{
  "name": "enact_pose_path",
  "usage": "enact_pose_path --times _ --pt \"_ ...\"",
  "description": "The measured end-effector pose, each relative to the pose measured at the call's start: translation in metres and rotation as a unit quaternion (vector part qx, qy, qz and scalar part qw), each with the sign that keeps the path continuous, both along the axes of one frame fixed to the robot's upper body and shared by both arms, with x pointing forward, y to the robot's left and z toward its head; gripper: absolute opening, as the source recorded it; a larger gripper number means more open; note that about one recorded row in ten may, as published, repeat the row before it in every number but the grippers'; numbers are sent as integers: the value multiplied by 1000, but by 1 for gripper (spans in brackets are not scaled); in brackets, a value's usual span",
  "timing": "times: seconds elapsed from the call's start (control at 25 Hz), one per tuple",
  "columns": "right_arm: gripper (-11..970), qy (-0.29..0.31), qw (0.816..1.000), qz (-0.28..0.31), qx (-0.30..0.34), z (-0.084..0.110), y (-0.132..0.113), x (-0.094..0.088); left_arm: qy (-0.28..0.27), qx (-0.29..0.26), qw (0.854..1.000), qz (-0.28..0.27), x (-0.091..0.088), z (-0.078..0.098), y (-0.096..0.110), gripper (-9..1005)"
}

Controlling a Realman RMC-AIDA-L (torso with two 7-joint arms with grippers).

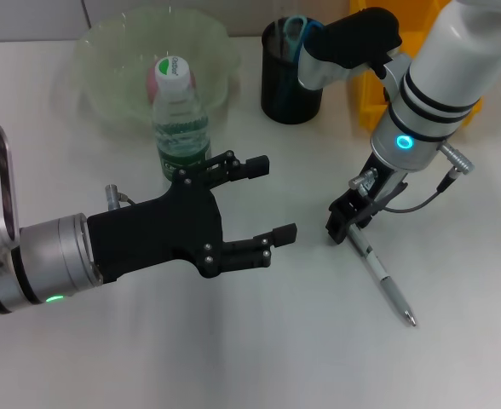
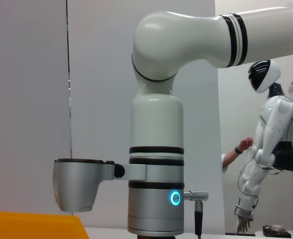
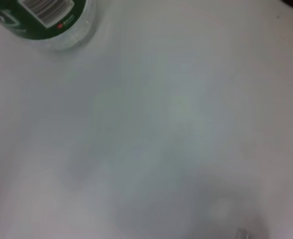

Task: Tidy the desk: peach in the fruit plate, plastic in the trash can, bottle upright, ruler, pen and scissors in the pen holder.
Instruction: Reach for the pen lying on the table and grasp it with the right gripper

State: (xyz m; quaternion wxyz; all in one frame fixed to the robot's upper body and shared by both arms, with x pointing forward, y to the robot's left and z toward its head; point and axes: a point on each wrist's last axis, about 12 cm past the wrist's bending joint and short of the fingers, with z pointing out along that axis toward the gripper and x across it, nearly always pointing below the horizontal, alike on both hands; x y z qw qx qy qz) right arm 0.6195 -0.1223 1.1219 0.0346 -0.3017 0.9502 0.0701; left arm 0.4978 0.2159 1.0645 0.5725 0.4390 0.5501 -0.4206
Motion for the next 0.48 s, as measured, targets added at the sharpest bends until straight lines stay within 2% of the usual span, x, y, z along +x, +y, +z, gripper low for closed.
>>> enact_pose_path --times 0.48 --pt "399 1 1000 3 -4 1 0 0 -5 2 1000 1 0 0 0 830"
